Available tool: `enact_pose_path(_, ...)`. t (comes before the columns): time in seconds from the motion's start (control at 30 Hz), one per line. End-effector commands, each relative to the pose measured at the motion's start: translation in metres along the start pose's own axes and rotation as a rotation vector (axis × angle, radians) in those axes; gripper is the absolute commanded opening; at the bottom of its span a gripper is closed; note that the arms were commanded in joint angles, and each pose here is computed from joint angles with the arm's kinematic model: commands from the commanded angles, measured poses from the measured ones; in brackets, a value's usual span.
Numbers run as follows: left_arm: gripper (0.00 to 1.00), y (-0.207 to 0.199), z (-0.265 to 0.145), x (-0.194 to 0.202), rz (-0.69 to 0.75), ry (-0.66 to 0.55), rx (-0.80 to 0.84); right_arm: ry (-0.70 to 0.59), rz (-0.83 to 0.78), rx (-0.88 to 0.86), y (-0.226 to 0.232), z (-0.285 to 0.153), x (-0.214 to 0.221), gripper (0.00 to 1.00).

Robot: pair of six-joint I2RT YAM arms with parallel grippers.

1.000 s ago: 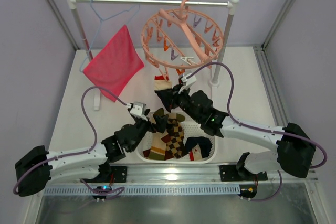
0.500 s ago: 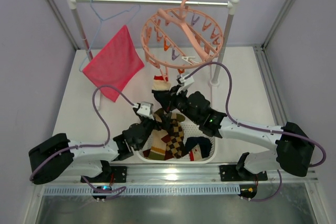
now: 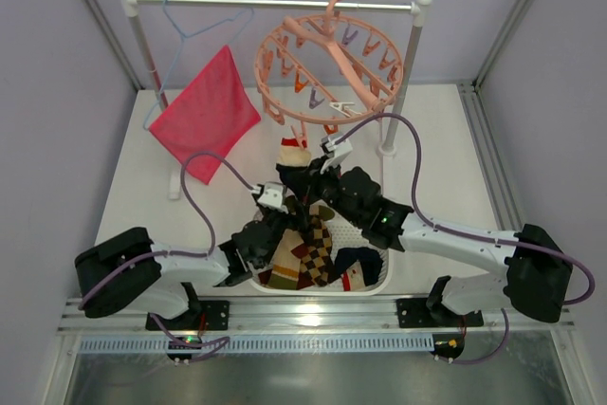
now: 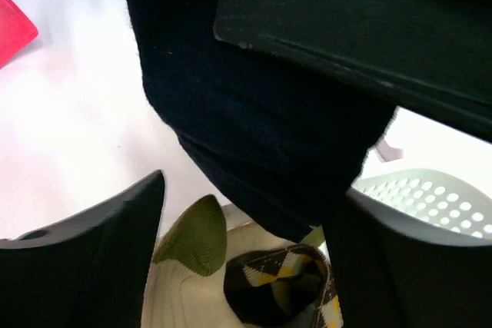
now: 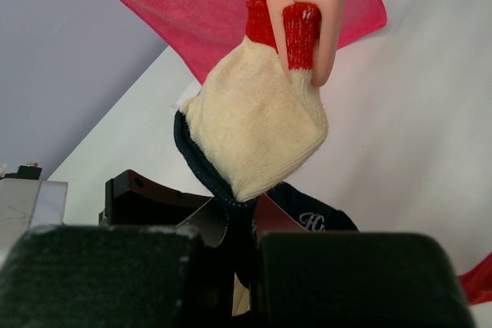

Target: Remove the socks clipped to the hanger

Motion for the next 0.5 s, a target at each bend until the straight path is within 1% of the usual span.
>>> enact_pose_path(0.0, 0.70, -0.010, 0.012, -0.019, -0.050, -0.112, -0.039, -0.086, 0.039, -0.027, 0.008, -0.008, -0.028, 0.04)
enact_pose_path(0.03, 0.65, -0.009, 0.012, -0.018, -0.046, -0.113, -0.046, -0.087, 0.037, -0.027, 0.008, -0.009, -0.028, 0.04)
enact_pose_path(0.07, 0.55, -0.009, 0.013, -0.017, -0.039, -0.114, -0.050, -0.087, 0.039, -0.028, 0.007, -0.010, -0.028, 0.04)
enact_pose_path(0.13, 0.47, -0.008, 0.015, -0.016, -0.033, -0.119, -0.061, -0.094, 0.042, -0.031, 0.007, -0.013, -0.030, 0.04)
enact_pose_path(0.23, 0.15, -0.008, 0.017, -0.013, -0.028, -0.124, -0.066, -0.090, 0.040, -0.029, 0.006, -0.016, -0.028, 0.04)
enact_pose_path(0.27, 0.00, -0.008, 0.018, -0.012, -0.038, -0.126, -0.070, -0.087, 0.036, -0.027, 0.005, -0.016, -0.028, 0.04)
enact_pose_path(0.47, 0.00, -0.007, 0.016, -0.009, -0.050, -0.123, -0.067, -0.075, 0.023, -0.018, 0.003, -0.018, -0.024, 0.04)
Point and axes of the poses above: each gripper's point midway between its finger pads, its own z axis out along the fingers, its own y axis along the line the jaws close on, x = y × z, the point moved 9 cm from there along -z, back along the fingers, and after that the axes turned 14 degrees about -z, right-handed, at the moved point
